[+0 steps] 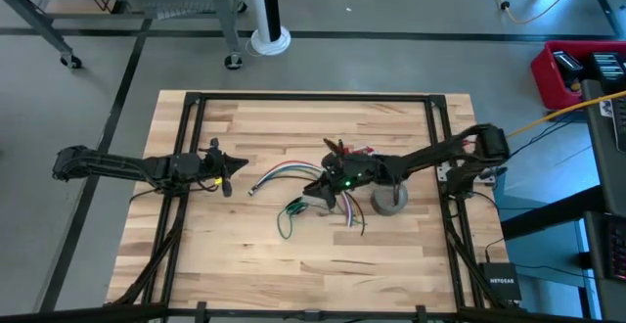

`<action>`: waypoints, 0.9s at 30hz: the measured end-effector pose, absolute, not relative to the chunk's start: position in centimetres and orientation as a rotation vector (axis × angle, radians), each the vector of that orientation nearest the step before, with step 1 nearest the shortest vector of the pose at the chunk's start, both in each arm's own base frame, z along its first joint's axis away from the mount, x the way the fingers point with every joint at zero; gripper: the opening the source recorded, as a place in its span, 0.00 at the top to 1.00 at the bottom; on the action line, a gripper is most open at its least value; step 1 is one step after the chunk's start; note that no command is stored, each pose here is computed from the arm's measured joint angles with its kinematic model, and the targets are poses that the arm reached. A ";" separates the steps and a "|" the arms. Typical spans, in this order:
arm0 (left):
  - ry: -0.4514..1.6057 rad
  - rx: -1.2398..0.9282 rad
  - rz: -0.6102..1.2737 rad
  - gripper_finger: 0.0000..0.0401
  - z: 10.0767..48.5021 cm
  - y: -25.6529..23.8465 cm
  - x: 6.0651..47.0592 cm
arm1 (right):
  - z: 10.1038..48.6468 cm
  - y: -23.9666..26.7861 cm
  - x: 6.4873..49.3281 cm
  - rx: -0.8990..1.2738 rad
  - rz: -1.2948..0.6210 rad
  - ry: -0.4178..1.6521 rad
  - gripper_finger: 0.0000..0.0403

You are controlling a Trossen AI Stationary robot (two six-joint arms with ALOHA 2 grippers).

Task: Coil cords
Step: Return to Home Position

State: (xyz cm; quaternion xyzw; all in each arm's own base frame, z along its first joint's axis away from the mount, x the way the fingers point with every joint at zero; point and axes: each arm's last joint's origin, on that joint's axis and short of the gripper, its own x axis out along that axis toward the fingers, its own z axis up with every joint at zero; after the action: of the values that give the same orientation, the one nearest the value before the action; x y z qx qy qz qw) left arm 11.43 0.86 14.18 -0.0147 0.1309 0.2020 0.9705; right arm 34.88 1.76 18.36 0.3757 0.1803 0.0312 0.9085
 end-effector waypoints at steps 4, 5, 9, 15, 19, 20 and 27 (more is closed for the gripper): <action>0.265 -0.030 0.408 1.00 14.2 0.9 11.4 | 21.3 1.7 33.3 0.724 0.076 0.364 0.72; 0.265 -0.029 0.408 1.00 14.2 0.9 11.4 | 22.0 1.7 32.9 0.707 0.076 0.363 0.72; 0.265 -0.030 0.408 1.00 14.2 0.9 11.4 | 24.6 1.5 30.7 0.633 0.046 0.372 0.72; 0.265 -0.030 0.408 1.00 14.2 0.9 11.4 | 27.9 1.0 26.4 0.498 -0.081 0.375 0.72; 0.265 -0.029 0.408 1.00 14.2 0.9 11.4 | 29.8 0.7 23.4 0.477 -0.125 0.362 0.72; 0.265 -0.029 0.408 1.00 14.2 0.9 11.4 | 30.3 0.7 22.6 0.469 -0.122 0.357 0.72; 0.265 -0.030 0.408 1.00 14.2 0.9 11.4 | 32.3 0.5 16.9 0.471 -0.098 0.265 0.72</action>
State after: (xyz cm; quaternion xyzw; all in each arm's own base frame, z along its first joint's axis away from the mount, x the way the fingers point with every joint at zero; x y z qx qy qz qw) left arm 11.42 0.86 14.17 -0.0146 0.1310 0.2020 0.9705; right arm 16.95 0.45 32.29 0.2326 0.1308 -0.0482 0.9625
